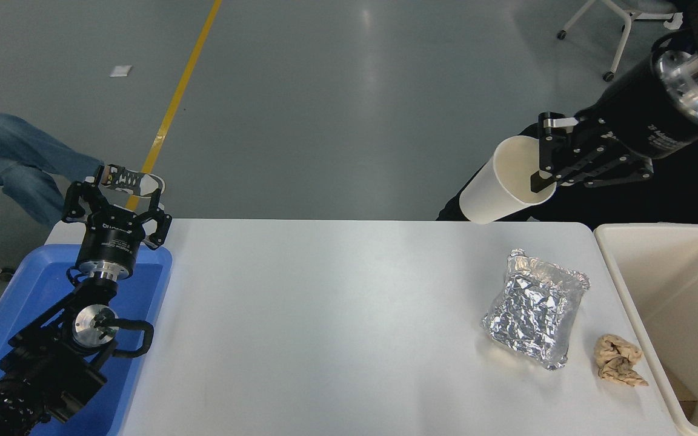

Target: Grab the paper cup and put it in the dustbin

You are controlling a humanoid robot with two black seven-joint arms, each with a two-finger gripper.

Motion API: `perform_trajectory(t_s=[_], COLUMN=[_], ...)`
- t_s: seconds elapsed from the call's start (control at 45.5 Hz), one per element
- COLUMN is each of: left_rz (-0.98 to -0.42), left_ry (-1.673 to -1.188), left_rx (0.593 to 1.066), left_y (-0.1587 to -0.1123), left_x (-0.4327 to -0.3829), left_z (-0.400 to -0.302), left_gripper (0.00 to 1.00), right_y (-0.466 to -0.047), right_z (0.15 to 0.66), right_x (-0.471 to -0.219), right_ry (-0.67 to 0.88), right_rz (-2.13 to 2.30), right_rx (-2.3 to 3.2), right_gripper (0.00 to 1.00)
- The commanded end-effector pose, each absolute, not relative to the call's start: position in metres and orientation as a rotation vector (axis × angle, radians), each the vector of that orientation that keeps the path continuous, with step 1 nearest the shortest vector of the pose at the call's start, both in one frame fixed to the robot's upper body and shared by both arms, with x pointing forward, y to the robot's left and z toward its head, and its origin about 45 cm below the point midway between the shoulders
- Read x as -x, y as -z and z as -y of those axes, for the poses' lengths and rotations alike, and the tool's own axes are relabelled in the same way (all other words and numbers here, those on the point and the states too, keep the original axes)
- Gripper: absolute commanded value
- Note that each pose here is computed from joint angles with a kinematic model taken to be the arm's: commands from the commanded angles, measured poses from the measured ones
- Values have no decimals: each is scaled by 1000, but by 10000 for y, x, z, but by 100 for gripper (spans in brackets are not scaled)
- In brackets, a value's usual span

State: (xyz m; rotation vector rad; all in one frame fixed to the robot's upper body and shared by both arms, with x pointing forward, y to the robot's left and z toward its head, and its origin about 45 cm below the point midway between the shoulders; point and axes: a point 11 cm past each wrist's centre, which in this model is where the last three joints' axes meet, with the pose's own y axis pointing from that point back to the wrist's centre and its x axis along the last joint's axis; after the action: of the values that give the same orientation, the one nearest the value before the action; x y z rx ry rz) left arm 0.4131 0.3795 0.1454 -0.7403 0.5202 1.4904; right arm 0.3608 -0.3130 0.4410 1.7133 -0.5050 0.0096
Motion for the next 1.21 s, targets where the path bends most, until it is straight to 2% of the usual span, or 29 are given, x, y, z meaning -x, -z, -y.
perform_trajectory(t_s=[0.0,0.352,0.549,0.725,0.989,1.187], left_rz=[-520,-520,-519,-520,-519,-520], left_ry=[-1490,-1490,-1491,-1490,-1492,-1490], left_rx=[740,740,741,740,743,742], left_y=[-1454,-1454,-1455,-1454,-1457,-1457], left_x=[-4131,-4131,-4131,-4131,-4131,-4131], left_z=[-3795,-3795,-3796,-3795,-3798,-3796], left_gripper=[99,99,99,99,99,99], right_y=[-4345,-4116,-3620,-3327,-2425,-1996], right_z=[4090,5155,5586,5839,6198,6299], right_x=[-3519,-3271,-3040,-3038,-2939,-2943], right_ry=[130,261,396,319,241,214], right_rz=[688,868,889,1029,1128,1139], right_rx=[-1563,-1462,-1410,-1302,-1140,-1096], right_gripper=[0,0,0,0,0,0])
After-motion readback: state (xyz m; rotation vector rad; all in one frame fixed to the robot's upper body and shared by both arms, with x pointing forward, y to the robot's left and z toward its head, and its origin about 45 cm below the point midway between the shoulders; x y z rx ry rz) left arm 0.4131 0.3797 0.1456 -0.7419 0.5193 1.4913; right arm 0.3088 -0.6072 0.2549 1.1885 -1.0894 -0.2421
